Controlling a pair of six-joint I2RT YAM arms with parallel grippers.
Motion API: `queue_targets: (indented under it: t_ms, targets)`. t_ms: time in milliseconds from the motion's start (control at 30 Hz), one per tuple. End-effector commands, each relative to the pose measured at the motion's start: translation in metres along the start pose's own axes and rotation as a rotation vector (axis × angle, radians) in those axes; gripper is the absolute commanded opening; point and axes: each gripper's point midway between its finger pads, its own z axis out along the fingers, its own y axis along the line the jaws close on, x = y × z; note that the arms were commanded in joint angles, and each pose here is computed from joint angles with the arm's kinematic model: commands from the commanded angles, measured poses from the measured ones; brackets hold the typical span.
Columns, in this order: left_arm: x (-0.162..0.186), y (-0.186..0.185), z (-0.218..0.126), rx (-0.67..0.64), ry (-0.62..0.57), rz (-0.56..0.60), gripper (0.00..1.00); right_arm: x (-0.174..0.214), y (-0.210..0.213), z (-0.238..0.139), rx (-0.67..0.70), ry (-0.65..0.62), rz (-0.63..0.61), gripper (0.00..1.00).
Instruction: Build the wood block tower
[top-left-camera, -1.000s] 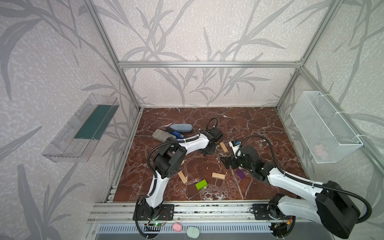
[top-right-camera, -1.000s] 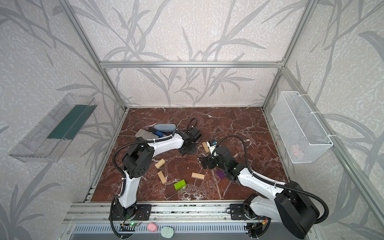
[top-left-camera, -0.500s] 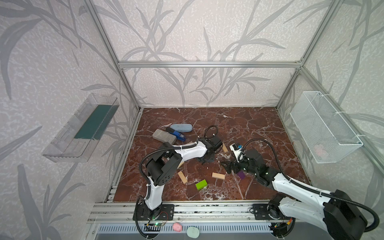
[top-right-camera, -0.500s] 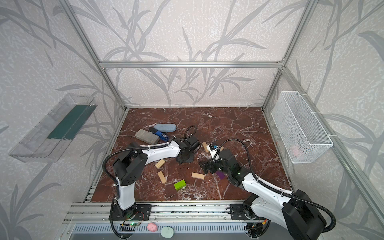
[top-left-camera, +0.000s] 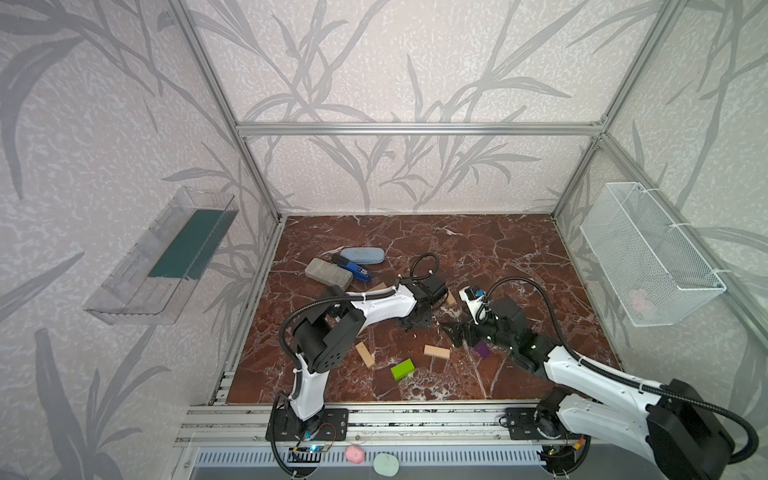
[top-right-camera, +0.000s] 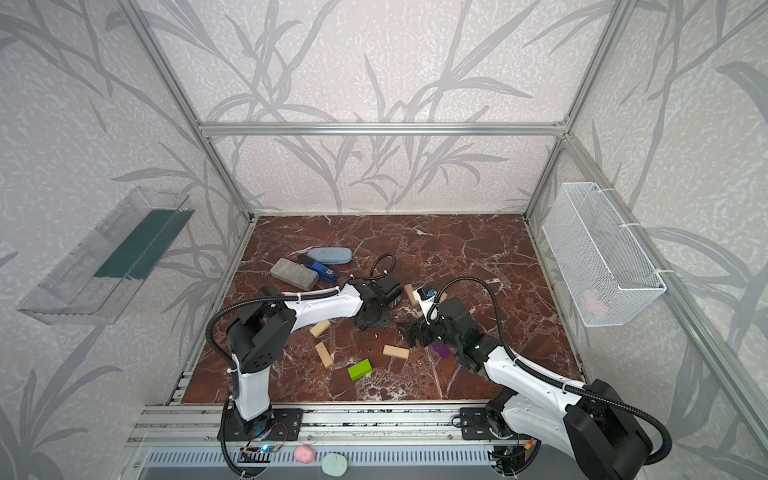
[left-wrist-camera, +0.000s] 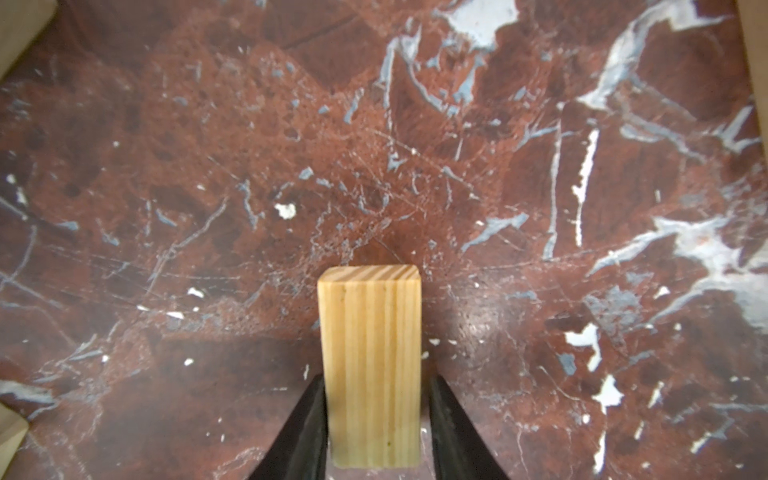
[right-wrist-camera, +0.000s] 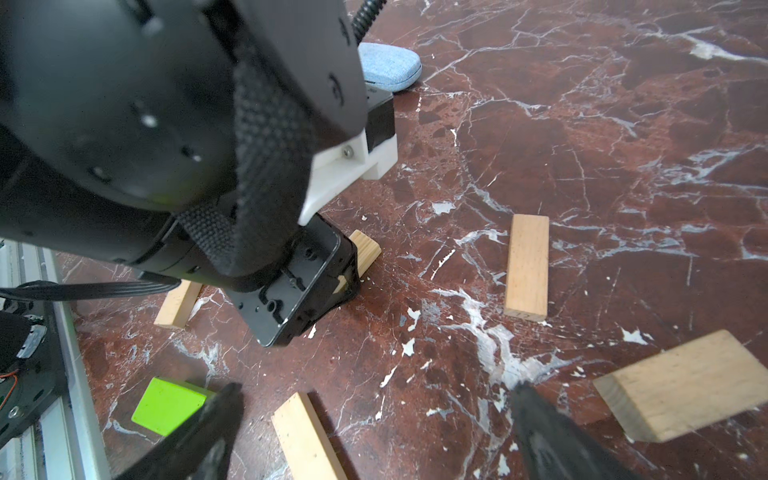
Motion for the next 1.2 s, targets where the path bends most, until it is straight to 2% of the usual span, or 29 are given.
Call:
queue_targets:
  t_ms: [0,300,533,700,967,1167]
  targets:
    - [0.004,0.004,-0.001,-0.022,0.008,-0.016,0.38,-0.009,0.002,-0.001,-0.006,-0.039,-0.024,0.99]
    - [-0.001,0.004,-0.006,-0.016,-0.015,-0.039,0.37,-0.01,0.002,-0.001,-0.005,-0.041,-0.03,0.99]
    - [-0.01,-0.003,-0.02,0.029,-0.05,-0.04,0.51,-0.011,0.001,-0.003,0.005,-0.046,-0.031,0.99]
    - [-0.018,-0.006,-0.037,0.066,-0.09,-0.037,0.57,-0.018,-0.002,-0.011,0.033,-0.071,-0.033,0.99]
    - [-0.026,0.01,-0.07,0.083,-0.18,-0.048,0.61,-0.033,0.0,-0.027,0.06,-0.056,0.014,0.99]
    - [-0.03,0.02,-0.094,0.097,-0.243,-0.033,0.62,-0.033,-0.003,-0.032,0.098,0.029,0.066,0.99]
